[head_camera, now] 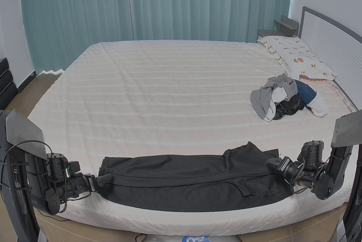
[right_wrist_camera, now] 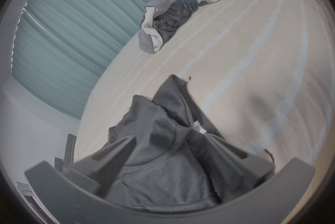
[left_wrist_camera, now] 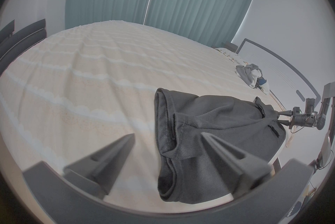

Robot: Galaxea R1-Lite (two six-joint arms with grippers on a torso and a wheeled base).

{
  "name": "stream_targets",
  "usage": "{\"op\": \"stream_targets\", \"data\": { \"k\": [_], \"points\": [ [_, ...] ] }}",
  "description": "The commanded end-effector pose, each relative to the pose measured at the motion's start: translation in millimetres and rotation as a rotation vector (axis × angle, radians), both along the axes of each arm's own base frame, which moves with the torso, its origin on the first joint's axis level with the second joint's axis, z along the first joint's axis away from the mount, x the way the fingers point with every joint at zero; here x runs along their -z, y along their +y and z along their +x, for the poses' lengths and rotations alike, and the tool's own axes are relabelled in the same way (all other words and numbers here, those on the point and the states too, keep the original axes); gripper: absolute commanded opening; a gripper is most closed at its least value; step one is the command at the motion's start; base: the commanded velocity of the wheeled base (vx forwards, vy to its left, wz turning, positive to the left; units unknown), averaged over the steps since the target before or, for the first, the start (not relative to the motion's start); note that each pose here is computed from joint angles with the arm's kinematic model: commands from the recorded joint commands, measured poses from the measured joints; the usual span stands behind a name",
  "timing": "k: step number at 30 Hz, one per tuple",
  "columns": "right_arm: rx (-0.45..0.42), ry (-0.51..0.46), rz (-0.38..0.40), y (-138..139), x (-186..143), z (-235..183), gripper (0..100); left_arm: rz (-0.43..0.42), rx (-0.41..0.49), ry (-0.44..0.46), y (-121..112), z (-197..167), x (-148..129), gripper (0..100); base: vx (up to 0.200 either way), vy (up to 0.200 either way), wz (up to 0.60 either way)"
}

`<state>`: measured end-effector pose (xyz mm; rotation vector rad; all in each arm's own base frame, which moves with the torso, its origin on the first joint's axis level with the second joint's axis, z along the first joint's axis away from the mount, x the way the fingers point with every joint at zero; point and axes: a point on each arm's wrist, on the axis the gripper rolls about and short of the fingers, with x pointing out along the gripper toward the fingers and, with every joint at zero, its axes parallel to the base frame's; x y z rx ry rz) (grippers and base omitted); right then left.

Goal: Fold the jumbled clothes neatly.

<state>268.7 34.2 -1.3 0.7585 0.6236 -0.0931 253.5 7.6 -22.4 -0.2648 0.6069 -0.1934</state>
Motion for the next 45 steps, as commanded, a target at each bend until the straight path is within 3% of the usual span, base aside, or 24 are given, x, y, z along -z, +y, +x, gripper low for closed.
{"op": "stream_targets", "data": {
  "k": [1, 3, 7, 9, 14, 18, 20, 24, 33, 34, 45],
  "points": [
    [0.015, -0.11, 0.019, -8.5, -31.0, -3.9, 100, -0.029, -0.04, -0.082, 8.1, 9.7, -15.9, 100, 0.0, 0.0, 0.0],
    [0.018, -0.121, 0.023, -10.3, -33.0, -2.4, 100, -0.065, -0.06, -0.097, 7.7, 14.5, -19.1, 100, 0.0, 0.0, 0.0],
    [-0.011, -0.14, 0.043, -9.2, -32.0, 10.3, 100, -0.333, -0.176, -0.176, -2.8, 43.5, -46.0, 100, 0.0, 0.0, 0.0],
    [-0.026, -0.139, 0.057, -10.4, -25.0, 26.9, 100, -0.401, -0.179, -0.147, -14.1, 52.3, -48.6, 100, 0.0, 0.0, 0.0],
    [-0.049, -0.112, 0.091, -13.1, -19.1, 47.5, 100, -0.401, -0.176, -0.03, -24.8, 78.8, -48.2, 100, 0.0, 0.0, 0.0],
    [-0.068, -0.108, 0.117, -20.5, -15.9, 56.3, 100, -0.374, -0.249, 0.077, -29.9, 97.2, -45.8, 100, 0.0, 0.0, 0.0],
    [-0.08, -0.096, 0.135, -21.9, -10.9, 58.4, 100, -0.367, -0.242, 0.13, -36.3, 94.7, -40.9, 100, 0.0, 0.0, 0.0],
    [-0.085, -0.062, 0.173, -23.6, 3.9, 62.5, 100, -0.354, -0.245, 0.159, -41.0, 96.8, -28.9, 100, 0.0, 0.0, 0.0],
    [-0.085, -0.066, 0.173, -23.1, 3.8, 64.6, 100, -0.342, -0.258, 0.176, -40.9, 98.8, -17.6, 100, 0.0, 0.0, 0.0],
    [-0.084, -0.067, 0.172, -23.6, 3.8, 64.6, 100, -0.337, -0.264, 0.174, -40.8, 99.2, -17.3, 0, 0.0, 0.0, 0.0],
    [-0.062, -0.084, 0.167, -29.4, 0.9, 67.0, 100, -0.3, -0.378, 0.131, -32.5, 102.0, -15.1, 0, 0.0, 0.0, 0.0]
  ]
}}
